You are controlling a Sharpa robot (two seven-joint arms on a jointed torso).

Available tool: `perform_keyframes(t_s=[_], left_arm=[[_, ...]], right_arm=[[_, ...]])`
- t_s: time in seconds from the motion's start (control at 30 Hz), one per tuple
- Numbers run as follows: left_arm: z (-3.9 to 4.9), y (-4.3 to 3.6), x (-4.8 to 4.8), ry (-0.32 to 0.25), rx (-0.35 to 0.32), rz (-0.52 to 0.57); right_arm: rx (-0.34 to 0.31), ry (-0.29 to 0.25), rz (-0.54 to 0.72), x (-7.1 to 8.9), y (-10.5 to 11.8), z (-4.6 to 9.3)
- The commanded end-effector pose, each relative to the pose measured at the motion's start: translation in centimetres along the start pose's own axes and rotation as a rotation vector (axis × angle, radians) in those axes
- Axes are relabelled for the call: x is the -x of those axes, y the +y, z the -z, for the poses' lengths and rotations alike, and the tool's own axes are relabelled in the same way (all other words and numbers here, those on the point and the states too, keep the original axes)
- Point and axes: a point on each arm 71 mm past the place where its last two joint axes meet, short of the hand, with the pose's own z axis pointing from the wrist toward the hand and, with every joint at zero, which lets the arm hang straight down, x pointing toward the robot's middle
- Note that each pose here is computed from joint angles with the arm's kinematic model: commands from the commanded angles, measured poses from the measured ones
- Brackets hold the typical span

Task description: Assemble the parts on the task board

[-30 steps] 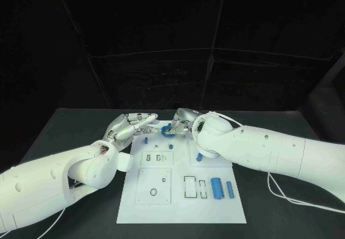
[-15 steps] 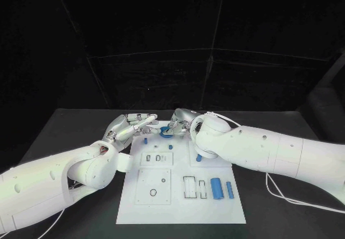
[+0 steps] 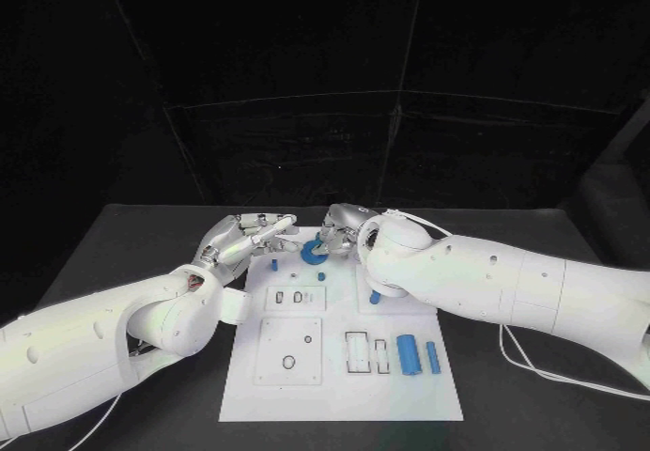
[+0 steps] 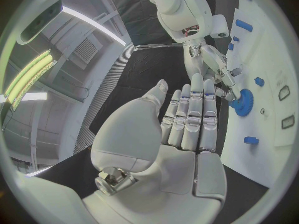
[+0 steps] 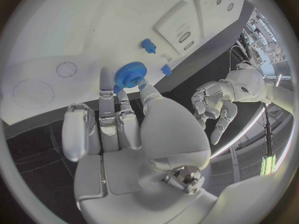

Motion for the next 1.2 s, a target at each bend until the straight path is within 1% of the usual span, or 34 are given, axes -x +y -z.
perform_keyframes(t_s=[0.03, 0.27, 0.43, 0.57, 0.63, 0.73, 0.8, 0.87, 0.93, 1.07, 1.2], left_arm=[[-0.03, -0.1, -0.18, 0.02, -0.007, -0.003], [-0.02, -0.1, -0.18, 0.021, -0.006, -0.003], [-0.02, -0.1, -0.15, 0.02, -0.006, -0.003], [0.0, -0.11, -0.06, 0.019, -0.007, -0.004], [0.02, -0.13, 0.04, 0.017, -0.007, -0.005], [0.07, -0.16, 0.22, 0.012, -0.009, -0.008], [0.13, -0.2, 0.4, 0.009, -0.01, -0.01], [0.18, -0.24, 0.59, 0.005, -0.012, -0.012], [0.22, -0.28, 0.79, 0.0, -0.014, -0.014], [0.24, -0.3, 1.06, -0.004, -0.017, -0.017], [0.18, -0.27, 1.29, -0.006, -0.017, -0.018]], right_arm=[[-0.001, 0.013, 0.044, 0.0, 0.2, 0.1], [0.003, 0.023, 0.057, -0.1, 0.4, 0.2], [0.014, 0.012, 0.051, 0.0, 0.4, 0.4], [0.049, -0.02, 0.019, 0.4, 0.1, 0.9], [0.086, -0.041, -0.014, 0.8, -0.4, 1.3], [0.155, -0.061, -0.072, 1.4, -1.5, 2.0], [0.209, -0.071, -0.12, 2.0, -2.6, 2.8], [0.249, -0.066, -0.173, 2.6, -3.8, 3.6], [0.273, -0.058, -0.241, 3.4, -5.2, 4.5], [0.277, -0.046, -0.345, 4.6, -7.9, 5.9], [0.251, -0.031, -0.436, 5.4, -10.3, 6.9]])
